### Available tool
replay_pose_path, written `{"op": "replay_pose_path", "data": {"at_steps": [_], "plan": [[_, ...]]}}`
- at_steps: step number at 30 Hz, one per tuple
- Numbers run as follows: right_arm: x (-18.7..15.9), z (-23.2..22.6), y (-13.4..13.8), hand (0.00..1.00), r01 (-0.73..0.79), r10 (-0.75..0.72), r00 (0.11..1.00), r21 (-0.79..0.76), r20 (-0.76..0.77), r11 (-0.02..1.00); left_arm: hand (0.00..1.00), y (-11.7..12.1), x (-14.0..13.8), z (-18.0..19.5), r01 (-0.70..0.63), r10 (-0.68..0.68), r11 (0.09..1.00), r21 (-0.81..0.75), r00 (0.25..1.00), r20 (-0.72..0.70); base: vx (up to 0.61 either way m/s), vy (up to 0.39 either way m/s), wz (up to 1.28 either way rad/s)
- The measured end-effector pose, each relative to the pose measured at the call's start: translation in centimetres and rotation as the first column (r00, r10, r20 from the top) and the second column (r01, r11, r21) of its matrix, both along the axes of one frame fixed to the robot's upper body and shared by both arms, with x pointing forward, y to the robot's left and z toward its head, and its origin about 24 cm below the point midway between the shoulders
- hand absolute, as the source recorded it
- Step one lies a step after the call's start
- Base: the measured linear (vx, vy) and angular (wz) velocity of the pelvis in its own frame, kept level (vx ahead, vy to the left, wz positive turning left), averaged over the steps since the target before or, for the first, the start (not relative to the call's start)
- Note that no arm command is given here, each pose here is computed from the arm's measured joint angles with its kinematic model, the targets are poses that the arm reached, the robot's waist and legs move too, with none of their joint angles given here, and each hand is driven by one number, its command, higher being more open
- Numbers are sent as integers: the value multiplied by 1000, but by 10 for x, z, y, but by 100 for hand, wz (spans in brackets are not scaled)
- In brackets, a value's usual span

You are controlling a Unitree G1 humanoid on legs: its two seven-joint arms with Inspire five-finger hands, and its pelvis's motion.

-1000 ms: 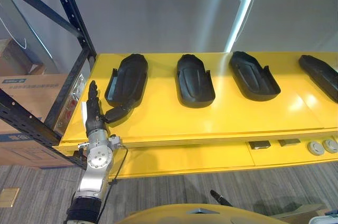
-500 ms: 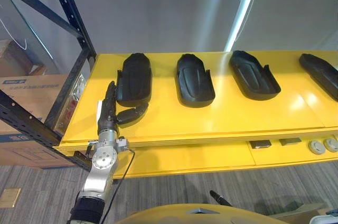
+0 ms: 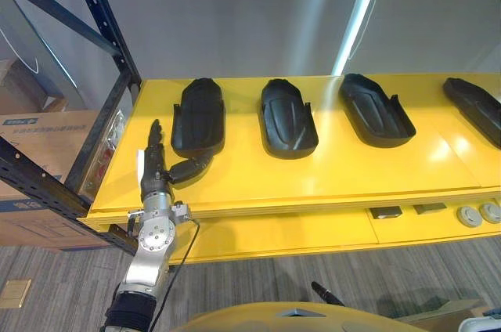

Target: Walk over and take three plastic housings, then place them on the shelf

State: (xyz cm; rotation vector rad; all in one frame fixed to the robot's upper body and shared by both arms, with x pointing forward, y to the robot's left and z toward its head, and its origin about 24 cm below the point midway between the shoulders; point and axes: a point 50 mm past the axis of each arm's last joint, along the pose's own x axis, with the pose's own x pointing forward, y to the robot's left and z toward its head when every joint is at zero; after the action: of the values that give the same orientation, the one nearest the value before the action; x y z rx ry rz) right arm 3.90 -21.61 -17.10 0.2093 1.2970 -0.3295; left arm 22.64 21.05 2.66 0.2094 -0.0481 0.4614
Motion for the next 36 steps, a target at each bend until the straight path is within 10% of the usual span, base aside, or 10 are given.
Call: {"op": "replay_pose_path", "data": {"at_steps": [5, 12, 19, 36], "plan": [[4, 1, 0, 100, 37, -35, 998, -39, 43, 999, 100, 1, -2, 29, -73, 61, 996, 53, 980, 189, 0, 0, 0], [0, 0, 0, 100, 11, -10, 999, -33, 31, 999, 100, -42, -5, 86, 263, -199, 962, -69, 856, 478, 0, 0, 3], [-9, 0, -3, 100, 15, -15, 1000, -22, -4, 1000, 100, -106, -5, 61, 614, -517, 760, -214, 770, 374, -3, 2, -10], [-19, -2, 2, 100, 27, -27, 999, 7, -27, 1000, 100, -119, 6, 20, 547, -534, 794, -265, 836, 127, -6, 2, -4]]}}
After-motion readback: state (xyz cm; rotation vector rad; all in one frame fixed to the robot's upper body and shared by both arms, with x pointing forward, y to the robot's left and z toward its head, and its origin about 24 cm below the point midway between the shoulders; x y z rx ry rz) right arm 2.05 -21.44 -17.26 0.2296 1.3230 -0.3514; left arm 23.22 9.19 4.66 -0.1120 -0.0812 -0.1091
